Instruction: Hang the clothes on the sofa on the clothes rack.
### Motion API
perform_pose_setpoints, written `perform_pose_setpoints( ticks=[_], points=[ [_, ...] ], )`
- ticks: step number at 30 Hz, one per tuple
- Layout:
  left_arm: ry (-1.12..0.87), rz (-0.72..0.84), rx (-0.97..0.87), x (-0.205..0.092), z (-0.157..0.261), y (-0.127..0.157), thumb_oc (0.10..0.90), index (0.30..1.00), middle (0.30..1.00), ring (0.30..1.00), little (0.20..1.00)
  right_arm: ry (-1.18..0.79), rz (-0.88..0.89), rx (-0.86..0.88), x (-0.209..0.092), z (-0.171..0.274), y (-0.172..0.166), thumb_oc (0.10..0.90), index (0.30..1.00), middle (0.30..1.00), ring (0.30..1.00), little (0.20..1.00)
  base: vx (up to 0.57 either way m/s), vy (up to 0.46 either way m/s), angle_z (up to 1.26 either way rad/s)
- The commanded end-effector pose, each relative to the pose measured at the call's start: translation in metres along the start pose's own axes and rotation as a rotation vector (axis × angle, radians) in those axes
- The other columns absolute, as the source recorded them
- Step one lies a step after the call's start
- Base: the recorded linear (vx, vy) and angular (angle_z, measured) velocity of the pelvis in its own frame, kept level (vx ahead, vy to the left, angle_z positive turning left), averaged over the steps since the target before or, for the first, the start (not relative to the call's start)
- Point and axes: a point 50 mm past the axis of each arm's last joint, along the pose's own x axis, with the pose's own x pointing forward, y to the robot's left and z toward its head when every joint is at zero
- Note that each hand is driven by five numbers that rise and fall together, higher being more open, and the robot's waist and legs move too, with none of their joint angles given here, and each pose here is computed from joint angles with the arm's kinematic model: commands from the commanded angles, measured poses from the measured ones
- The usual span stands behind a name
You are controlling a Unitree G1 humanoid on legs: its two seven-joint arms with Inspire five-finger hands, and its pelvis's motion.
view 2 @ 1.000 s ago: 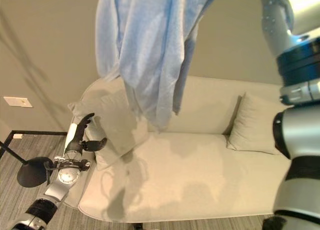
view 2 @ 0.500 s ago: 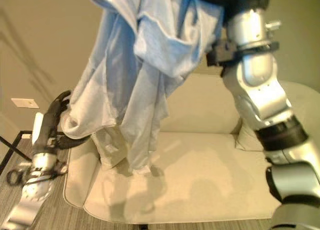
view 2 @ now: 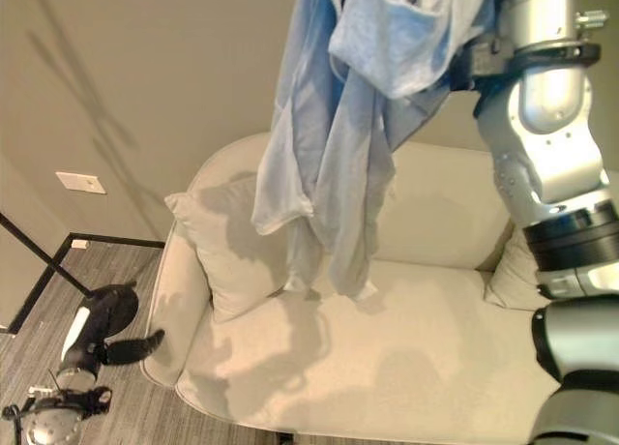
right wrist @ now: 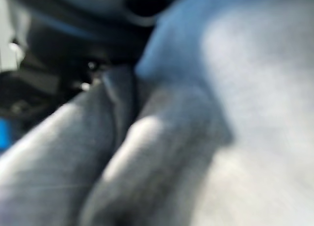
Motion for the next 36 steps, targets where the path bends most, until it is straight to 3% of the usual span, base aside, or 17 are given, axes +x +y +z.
perform_pose_setpoints(
  ticks=[1, 7, 8, 10, 14, 18, 22, 23, 24, 25, 31, 36],
  points=[
    [-0.388, 0.031, 0.041, 0.021, 0.069, 0.005, 0.8, 0.9, 0.9, 0.9, 0.9, -0.225, -0.034, 0.101, 0.019, 0.046, -0.003, 0.4, 0.3, 0.3, 0.3, 0.3, 0.0, 0.0, 0.0],
    [-0.648, -0.005, -0.088, 0.035, 0.131, -0.027, 0.8, 0.9, 0.9, 0.9, 0.9, -0.199, 0.058, 0.137, 0.003, 0.037, 0.02, 0.4, 0.3, 0.3, 0.3, 0.3, 0.0, 0.0, 0.0],
    [-0.742, -0.097, -0.208, 0.034, 0.159, -0.049, 0.8, 0.9, 0.9, 0.9, 0.9, -0.174, 0.09, 0.167, -0.002, 0.03, 0.032, 0.4, 0.3, 0.3, 0.3, 0.3, 0.0, 0.0, 0.0],
    [-0.756, -0.136, -0.248, 0.035, 0.166, -0.058, 0.8, 0.9, 0.9, 0.9, 0.9, -0.167, 0.103, 0.179, -0.002, 0.029, 0.037, 0.4, 0.3, 0.3, 0.3, 0.3, 0.0, 0.0, 0.0],
    [-0.728, -0.273, -0.306, 0.042, 0.175, -0.101, 0.8, 0.9, 0.9, 0.9, 0.9, -0.169, 0.14, 0.262, -0.001, 0.028, 0.058, 0.4, 0.3, 0.3, 0.3, 0.3, 0.0, 0.0, 0.0],
    [-0.639, -0.397, -0.233, 0.056, 0.174, -0.157, 0.8, 0.9, 0.9, 0.9, 0.9, -0.184, 0.168, 0.383, 0.001, 0.029, 0.084, 0.4, 0.3, 0.3, 0.3, 0.3, 0.0, -0.001, -0.04],
    [-0.523, -0.493, -0.243, 0.063, 0.172, -0.195, 0.8, 0.9, 0.9, 0.9, 0.9, -0.207, 0.186, 0.467, 0.001, 0.036, 0.102, 0.4, 0.3, 0.3, 0.3, 0.3, 0.0, -0.002, -0.04],
    [-0.501, -0.516, -0.272, 0.062, 0.173, -0.201, 0.698, 0.747, 0.747, 0.747, 0.747, -0.21, 0.184, 0.474, 0.002, 0.037, 0.103, 0.4, 0.3, 0.3, 0.3, 0.3, 0.0, 0.0, 0.0],
    [-0.475, -0.542, -0.321, 0.06, 0.174, -0.205, 0.518, 0.476, 0.476, 0.476, 0.476, -0.214, 0.188, 0.481, 0.002, 0.038, 0.104, 0.4, 0.3, 0.3, 0.3, 0.3, 0.02, -0.002, -0.05],
    [-0.437, -0.57, -0.389, 0.058, 0.173, -0.208, 0.4, 0.3, 0.3, 0.3, 0.3, -0.216, 0.18, 0.482, 0.002, 0.039, 0.104, 0.4, 0.3, 0.3, 0.3, 0.3, 0.02, -0.001, -0.1],
    [-0.317, -0.702, -0.659, 0.045, 0.17, -0.211, 0.4, 0.3, 0.3, 0.3, 0.3, -0.188, 0.108, 0.457, 0.008, 0.032, 0.093, 0.4, 0.3, 0.3, 0.3, 0.3, 0.01, -0.005, -0.03],
    [-0.248, -0.68, -0.786, 0.045, 0.158, -0.194, 0.4, 0.3, 0.3, 0.3, 0.3, -0.156, 0.059, 0.412, 0.01, 0.024, 0.08, 0.4, 0.3, 0.3, 0.3, 0.3, 0.0, 0.0, 0.0]
  ],
)
